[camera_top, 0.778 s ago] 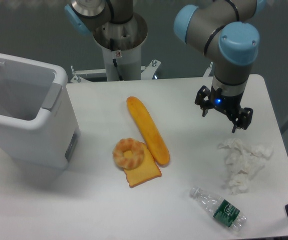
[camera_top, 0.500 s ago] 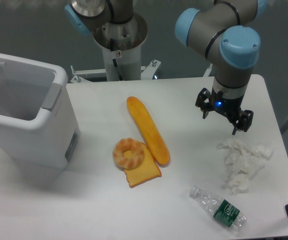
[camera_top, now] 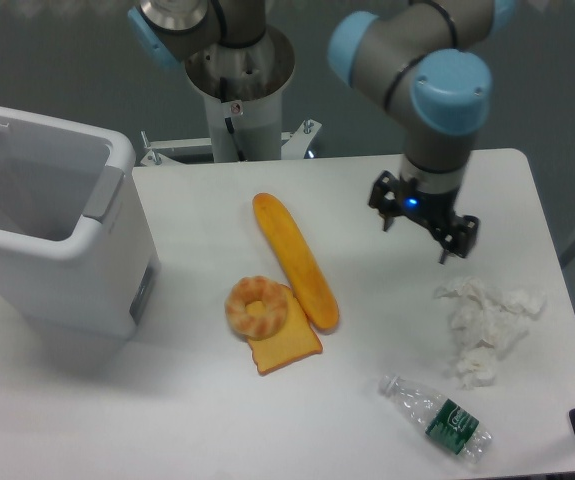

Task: Close the trash can
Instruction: 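Move the gripper from above the tissue toward the open trash can lid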

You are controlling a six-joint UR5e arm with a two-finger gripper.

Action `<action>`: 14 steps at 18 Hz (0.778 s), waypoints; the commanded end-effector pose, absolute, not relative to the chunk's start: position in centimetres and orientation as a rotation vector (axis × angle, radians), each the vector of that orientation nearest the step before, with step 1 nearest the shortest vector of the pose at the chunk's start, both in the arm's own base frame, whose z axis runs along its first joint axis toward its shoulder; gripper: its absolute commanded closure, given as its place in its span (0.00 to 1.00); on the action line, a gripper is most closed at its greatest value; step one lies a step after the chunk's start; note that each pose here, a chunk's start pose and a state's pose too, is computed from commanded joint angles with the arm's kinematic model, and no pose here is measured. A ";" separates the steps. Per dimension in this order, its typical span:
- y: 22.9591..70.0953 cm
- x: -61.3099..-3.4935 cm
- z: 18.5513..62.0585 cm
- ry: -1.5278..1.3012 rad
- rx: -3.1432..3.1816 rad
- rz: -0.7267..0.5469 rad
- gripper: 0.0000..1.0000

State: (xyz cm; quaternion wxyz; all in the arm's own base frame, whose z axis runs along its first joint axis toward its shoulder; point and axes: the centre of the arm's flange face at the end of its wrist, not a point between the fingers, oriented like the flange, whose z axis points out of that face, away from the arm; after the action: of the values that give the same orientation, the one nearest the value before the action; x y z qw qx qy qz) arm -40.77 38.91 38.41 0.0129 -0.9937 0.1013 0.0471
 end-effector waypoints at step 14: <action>39.8 -19.7 48.9 0.331 -3.002 -0.013 0.00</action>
State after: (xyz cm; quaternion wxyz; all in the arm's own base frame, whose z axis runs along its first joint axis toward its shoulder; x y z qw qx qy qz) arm -19.70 39.85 48.95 0.0605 -0.9922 0.1094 -0.0042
